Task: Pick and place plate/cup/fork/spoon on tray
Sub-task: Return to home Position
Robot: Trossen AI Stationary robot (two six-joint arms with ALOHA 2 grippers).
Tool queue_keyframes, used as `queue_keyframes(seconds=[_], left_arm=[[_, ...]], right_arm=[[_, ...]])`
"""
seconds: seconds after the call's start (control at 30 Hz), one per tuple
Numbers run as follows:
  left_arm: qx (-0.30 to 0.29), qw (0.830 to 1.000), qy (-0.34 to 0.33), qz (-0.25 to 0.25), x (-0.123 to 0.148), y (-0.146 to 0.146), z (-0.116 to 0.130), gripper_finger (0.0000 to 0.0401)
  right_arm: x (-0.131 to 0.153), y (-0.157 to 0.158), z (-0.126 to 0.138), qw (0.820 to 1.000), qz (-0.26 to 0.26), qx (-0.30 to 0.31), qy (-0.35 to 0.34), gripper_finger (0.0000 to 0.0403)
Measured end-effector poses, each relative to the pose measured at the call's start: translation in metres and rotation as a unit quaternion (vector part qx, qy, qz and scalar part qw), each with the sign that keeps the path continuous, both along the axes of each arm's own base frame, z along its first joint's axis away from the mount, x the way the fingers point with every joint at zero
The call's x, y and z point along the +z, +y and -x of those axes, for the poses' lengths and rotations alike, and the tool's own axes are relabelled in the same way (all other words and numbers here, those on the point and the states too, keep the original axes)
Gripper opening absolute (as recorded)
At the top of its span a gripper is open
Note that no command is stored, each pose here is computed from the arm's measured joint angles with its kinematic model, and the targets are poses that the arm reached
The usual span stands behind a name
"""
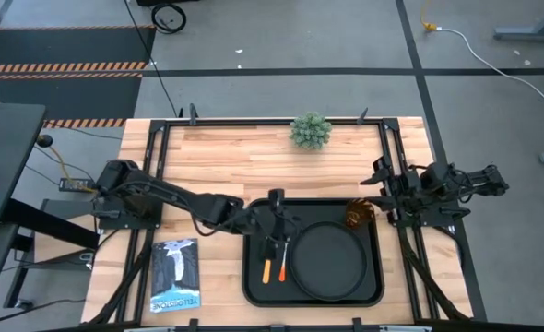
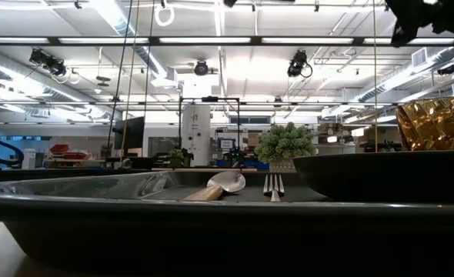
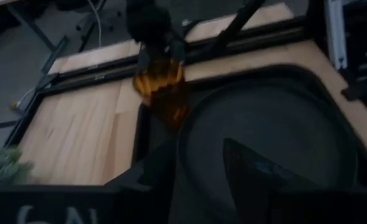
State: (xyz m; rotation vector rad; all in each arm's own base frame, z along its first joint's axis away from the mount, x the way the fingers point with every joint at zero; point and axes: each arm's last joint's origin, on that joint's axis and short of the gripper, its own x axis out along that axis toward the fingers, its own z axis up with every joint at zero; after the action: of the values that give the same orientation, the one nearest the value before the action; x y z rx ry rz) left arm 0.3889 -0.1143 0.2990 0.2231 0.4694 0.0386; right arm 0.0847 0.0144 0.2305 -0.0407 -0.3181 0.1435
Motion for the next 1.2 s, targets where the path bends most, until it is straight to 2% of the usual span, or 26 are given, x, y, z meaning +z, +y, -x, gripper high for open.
queue_keyframes(seconds=[0.23,0.63,0.9,1.03,1.2], left_arm=[[0.005,1.0,0.016,-0.005,-0.006,0.006,0.028,0.0141],[-0.004,0.999,-0.019,-0.042,-0.022,0.031,0.101,0.0141],[-0.019,0.994,-0.105,0.02,-0.018,0.041,0.158,0.0141],[-0.026,0.985,-0.159,0.066,-0.02,0.044,0.186,0.0141],[-0.035,0.969,-0.206,0.128,-0.037,0.047,0.214,0.0141]], right_arm=[[-0.023,-0.001,-0.004,1.0,-0.025,-0.014,0.012,0.0201],[-0.026,-0.001,-0.005,0.998,-0.053,-0.015,0.021,0.0201],[-0.025,-0.001,-0.004,0.997,-0.081,-0.005,0.017,0.0201],[-0.034,-0.001,-0.007,0.995,-0.1,-0.002,0.023,0.02],[-0.041,-0.002,-0.009,0.991,-0.125,-0.018,0.041,0.0194]])
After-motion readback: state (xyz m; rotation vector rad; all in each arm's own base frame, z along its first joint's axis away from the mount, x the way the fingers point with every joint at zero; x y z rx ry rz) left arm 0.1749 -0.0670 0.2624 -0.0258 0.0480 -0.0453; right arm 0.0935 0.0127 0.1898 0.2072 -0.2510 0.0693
